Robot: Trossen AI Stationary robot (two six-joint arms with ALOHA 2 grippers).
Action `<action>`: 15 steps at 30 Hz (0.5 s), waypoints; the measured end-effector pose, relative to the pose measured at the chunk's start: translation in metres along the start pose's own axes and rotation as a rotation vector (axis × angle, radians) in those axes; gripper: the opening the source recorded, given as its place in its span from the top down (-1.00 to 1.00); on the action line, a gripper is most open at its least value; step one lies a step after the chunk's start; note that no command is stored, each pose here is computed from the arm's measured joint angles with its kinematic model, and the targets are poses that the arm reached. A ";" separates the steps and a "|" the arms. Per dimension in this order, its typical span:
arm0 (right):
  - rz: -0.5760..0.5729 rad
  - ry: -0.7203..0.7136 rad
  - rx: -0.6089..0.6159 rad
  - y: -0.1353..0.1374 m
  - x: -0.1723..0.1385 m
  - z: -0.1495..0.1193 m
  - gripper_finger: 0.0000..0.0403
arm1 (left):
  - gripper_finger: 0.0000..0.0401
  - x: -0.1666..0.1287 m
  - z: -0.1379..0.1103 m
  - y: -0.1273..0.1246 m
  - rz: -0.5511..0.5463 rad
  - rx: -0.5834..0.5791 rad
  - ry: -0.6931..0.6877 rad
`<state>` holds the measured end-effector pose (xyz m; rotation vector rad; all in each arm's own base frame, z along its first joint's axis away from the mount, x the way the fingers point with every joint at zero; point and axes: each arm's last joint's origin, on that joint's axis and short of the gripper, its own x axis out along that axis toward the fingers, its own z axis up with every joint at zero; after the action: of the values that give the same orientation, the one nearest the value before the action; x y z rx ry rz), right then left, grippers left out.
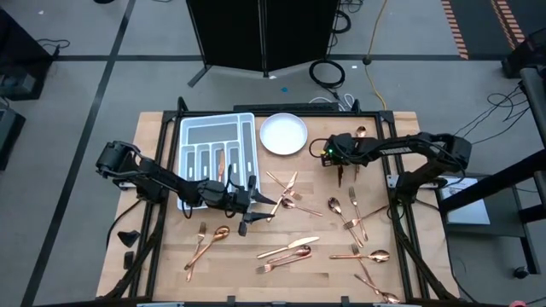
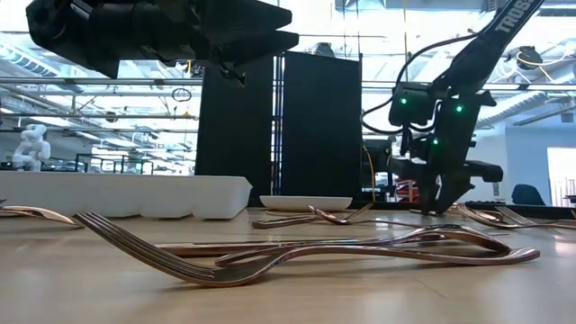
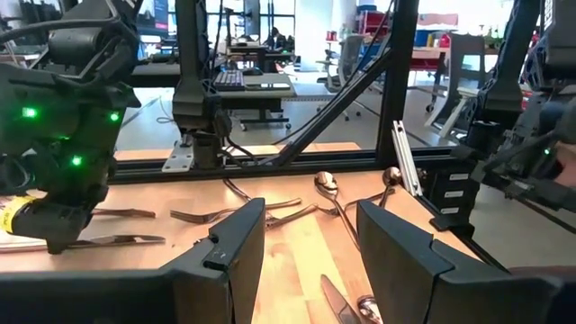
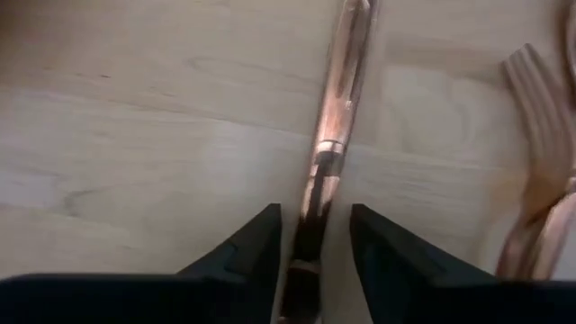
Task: Sort silverware
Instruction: Put the knife on the silverware tray
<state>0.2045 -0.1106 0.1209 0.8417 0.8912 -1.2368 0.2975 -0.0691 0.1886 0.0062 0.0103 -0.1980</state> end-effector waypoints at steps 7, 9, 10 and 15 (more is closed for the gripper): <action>0.018 0.004 -0.018 0.000 -0.002 0.000 0.94 | 0.15 0.000 0.000 0.000 -0.005 0.000 0.000; 0.028 0.000 -0.009 0.000 -0.005 0.001 0.93 | 0.15 0.000 0.000 0.000 -0.005 0.000 0.000; 0.034 -0.001 -0.007 -0.001 -0.006 0.002 0.92 | 0.15 0.000 0.000 0.000 -0.005 0.000 0.000; 0.073 -0.019 -0.008 -0.003 -0.017 0.004 1.00 | 0.15 0.000 0.000 0.000 -0.005 0.000 0.000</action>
<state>0.2004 -0.1079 0.1379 0.8482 0.8428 -1.1755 0.2975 -0.0692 0.1886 0.0062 0.0103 -0.2030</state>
